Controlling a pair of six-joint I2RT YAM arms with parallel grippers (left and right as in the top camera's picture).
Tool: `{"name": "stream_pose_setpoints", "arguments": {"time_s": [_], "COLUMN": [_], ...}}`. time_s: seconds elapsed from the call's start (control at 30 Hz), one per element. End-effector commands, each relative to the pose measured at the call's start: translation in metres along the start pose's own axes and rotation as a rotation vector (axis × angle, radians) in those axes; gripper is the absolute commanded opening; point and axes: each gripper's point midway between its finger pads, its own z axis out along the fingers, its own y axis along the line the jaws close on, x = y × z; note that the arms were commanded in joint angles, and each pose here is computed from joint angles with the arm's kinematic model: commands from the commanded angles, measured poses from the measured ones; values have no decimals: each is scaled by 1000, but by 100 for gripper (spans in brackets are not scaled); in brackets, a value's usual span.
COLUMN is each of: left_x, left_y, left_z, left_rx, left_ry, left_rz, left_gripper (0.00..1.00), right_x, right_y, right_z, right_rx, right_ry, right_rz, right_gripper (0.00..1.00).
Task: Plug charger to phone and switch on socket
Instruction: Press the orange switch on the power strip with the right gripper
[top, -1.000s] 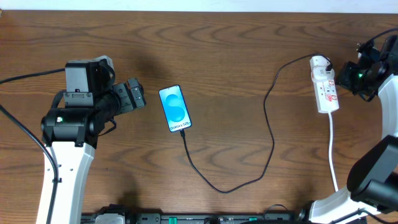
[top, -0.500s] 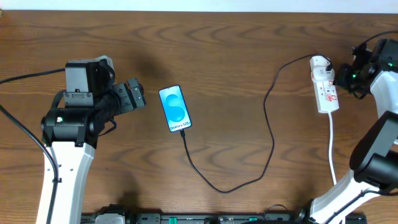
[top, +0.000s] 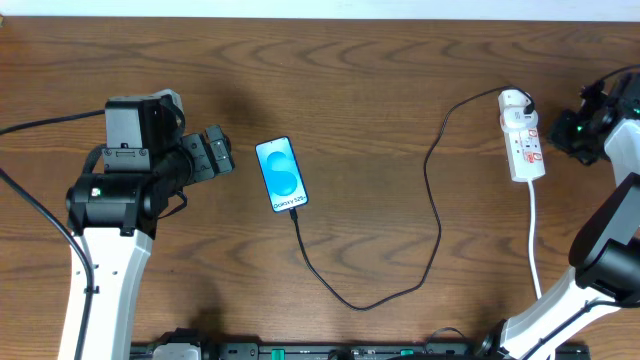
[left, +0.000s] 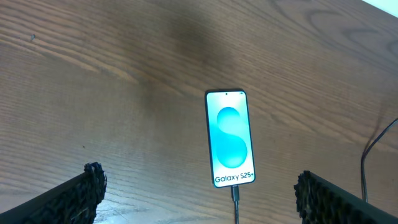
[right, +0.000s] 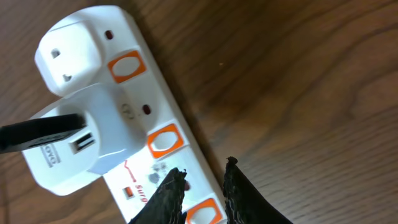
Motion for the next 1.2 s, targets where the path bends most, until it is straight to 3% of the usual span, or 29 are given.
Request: {"name": "stream_pose_setpoints", "arguments": {"time_s": [0.0, 0.63, 0.77, 1.17], "left_x": [-2, -2, -2, -2], "left_y": [3, 3, 3, 3], "left_z": [-2, -2, -2, -2], "left_rx": [-13, -13, -13, -13], "left_ry": [-10, -9, -9, -9], "left_rz": [-1, -1, -1, -1], "left_gripper": [99, 99, 99, 99], "right_x": [-6, -2, -2, -4], "right_y": [-3, -7, 4, 8], "right_z": [-1, 24, 31, 34], "right_rx": [4, -4, -58, -62], "right_ry": [-14, 1, -3, -15], "right_rz": [10, -48, -132, -141], "right_gripper": [21, 33, 38, 40]}}
